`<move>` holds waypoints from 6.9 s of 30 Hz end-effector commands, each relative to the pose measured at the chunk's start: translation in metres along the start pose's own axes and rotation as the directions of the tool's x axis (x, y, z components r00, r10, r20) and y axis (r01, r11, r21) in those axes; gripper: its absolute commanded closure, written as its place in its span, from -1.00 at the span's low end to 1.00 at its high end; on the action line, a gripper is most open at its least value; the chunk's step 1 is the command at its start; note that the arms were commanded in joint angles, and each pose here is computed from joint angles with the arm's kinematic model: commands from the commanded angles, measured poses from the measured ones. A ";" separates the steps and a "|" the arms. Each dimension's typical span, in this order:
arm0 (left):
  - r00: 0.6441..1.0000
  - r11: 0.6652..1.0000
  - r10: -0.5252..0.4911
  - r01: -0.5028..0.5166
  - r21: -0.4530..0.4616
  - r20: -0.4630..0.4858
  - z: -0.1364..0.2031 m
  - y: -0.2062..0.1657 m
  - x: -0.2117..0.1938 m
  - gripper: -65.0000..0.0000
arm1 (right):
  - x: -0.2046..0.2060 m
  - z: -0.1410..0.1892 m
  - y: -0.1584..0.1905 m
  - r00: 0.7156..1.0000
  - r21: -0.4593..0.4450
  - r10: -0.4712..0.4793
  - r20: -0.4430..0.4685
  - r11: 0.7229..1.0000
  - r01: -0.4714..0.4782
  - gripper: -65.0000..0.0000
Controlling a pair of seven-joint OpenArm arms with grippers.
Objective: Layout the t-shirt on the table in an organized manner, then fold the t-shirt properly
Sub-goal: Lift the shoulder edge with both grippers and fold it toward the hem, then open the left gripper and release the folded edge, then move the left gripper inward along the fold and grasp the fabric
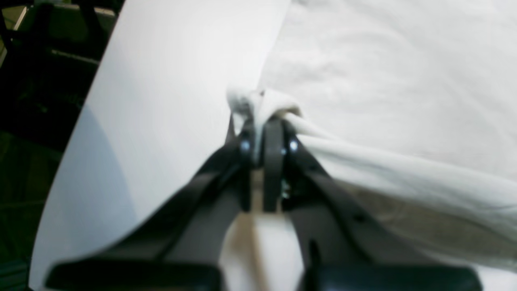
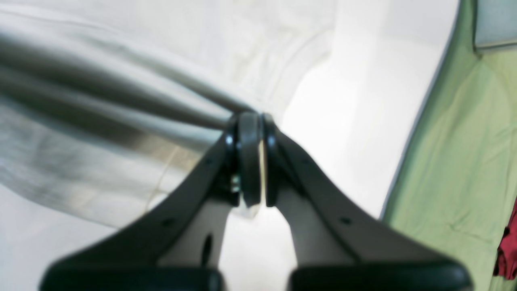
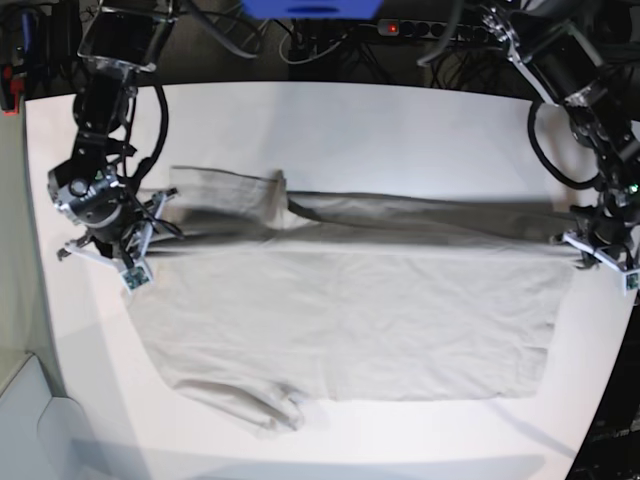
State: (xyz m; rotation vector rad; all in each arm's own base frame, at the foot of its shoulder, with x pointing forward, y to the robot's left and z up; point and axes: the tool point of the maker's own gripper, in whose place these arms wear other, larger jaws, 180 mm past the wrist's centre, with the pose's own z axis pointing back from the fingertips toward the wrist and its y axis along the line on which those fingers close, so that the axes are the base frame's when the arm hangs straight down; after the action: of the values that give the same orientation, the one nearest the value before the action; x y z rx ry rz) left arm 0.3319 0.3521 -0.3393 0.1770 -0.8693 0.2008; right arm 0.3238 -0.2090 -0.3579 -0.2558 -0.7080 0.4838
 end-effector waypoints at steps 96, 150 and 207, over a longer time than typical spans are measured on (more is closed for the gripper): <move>0.975 0.983 -0.185 0.184 -0.023 -0.123 -0.022 0.015 -0.037 1.00 | -0.028 0.015 0.018 1.000 0.011 0.000 -0.031 1.000 0.001 0.22; 0.425 0.458 -0.888 0.848 -0.268 -0.174 -0.030 -0.068 -0.057 1.00 | -0.028 0.014 0.013 0.999 0.004 0.007 -0.033 1.000 -0.007 0.22; 0.425 0.461 -0.887 0.845 -0.273 -0.182 -0.019 -0.064 -0.071 1.00 | -0.069 0.001 0.005 0.988 0.008 -0.072 -0.136 0.997 0.074 0.21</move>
State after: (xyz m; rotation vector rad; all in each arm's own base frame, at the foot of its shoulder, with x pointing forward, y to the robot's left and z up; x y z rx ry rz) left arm 0.3057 0.2805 -0.4250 0.4030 -0.3460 -0.8361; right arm 0.2651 -0.2384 -0.4094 -0.2359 -0.5323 0.3986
